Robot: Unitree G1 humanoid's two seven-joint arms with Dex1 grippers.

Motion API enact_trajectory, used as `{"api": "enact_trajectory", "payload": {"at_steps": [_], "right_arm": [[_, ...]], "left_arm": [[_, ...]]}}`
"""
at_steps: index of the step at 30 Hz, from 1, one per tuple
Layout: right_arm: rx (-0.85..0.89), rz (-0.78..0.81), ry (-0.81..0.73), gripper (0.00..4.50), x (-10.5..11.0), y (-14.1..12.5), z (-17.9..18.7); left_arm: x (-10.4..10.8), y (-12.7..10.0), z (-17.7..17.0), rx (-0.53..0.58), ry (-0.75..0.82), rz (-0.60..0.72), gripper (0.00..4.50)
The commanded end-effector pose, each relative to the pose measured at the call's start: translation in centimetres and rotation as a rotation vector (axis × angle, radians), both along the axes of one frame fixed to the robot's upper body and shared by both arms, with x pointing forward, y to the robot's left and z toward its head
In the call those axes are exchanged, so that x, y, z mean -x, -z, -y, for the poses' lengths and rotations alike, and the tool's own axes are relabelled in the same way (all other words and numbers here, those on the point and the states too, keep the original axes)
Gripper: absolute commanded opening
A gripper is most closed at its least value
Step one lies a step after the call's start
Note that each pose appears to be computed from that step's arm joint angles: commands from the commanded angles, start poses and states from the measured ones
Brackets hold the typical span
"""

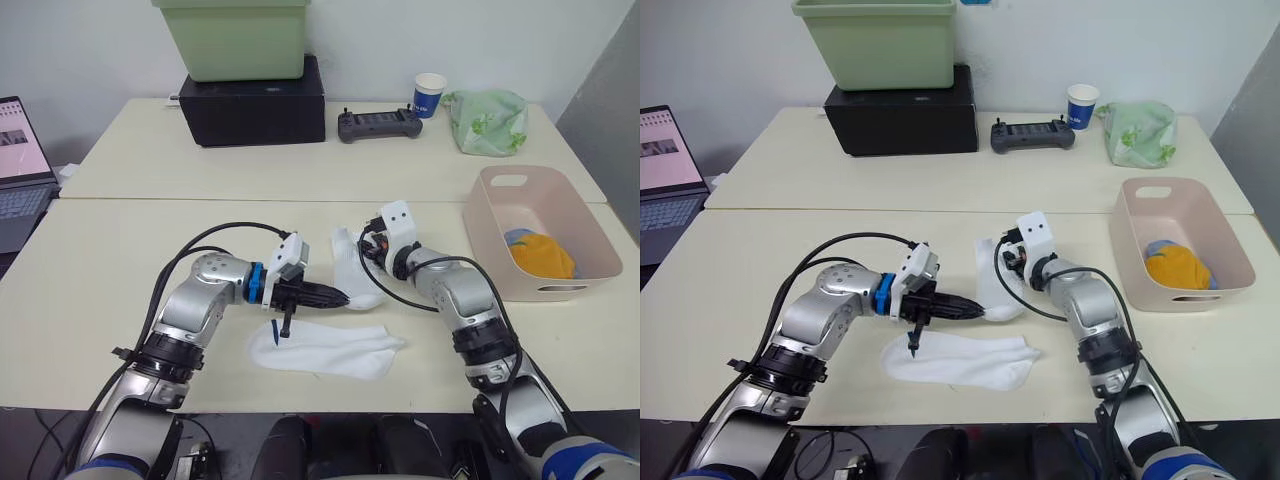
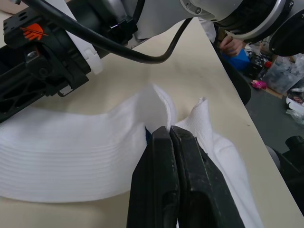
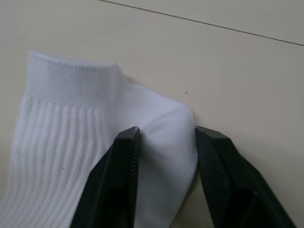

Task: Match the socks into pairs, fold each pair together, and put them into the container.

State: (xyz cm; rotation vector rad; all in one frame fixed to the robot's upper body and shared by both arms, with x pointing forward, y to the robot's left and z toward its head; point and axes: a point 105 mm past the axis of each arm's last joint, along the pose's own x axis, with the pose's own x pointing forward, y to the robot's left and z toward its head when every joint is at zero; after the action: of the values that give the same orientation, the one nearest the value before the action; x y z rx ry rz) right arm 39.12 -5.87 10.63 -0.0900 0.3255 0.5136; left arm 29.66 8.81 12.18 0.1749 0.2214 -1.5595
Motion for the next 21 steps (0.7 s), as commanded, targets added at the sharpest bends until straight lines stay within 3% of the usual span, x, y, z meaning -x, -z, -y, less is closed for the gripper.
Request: {"api": "enact_trajectory", "payload": {"at_steps": [1, 3, 10, 15, 18, 21], "right_arm": [[-0.042, 0.103, 0.038, 0.56, 0.1, -2.7, 0.9], [-0.061, 0.128, 0.086, 0.06, 0.4, -3.4, 1.9], [-0.125, 0.187, 0.279, 0.06, 3.2, -4.6, 4.0], [-0.154, 0.136, 0.355, 0.06, 5.0, -2.6, 3.1], [-0.179, 0.109, 0.391, 0.06, 5.2, -1.8, 2.8], [-0.202, 0.1, 0.422, 0.76, 5.5, -1.6, 3.0]], "left_arm": [[-1.2, -1.8, -1.4, 0.038, -0.042, 0.061, 0.0], [-1.8, -2.2, -1.8, 0.048, -0.054, 0.077, 0.0], [-3.8, -1.6, -2.5, 0.014, -0.041, 0.149, 0.0], [-6.0, 0.1, -2.8, -0.091, -0.072, 0.177, 0.0], [-7.0, 0.0, -2.9, -0.08, -0.109, 0.177, 0.0], [-7.3, -0.5, -3.5, -0.092, -0.123, 0.225, 0.6]]}}
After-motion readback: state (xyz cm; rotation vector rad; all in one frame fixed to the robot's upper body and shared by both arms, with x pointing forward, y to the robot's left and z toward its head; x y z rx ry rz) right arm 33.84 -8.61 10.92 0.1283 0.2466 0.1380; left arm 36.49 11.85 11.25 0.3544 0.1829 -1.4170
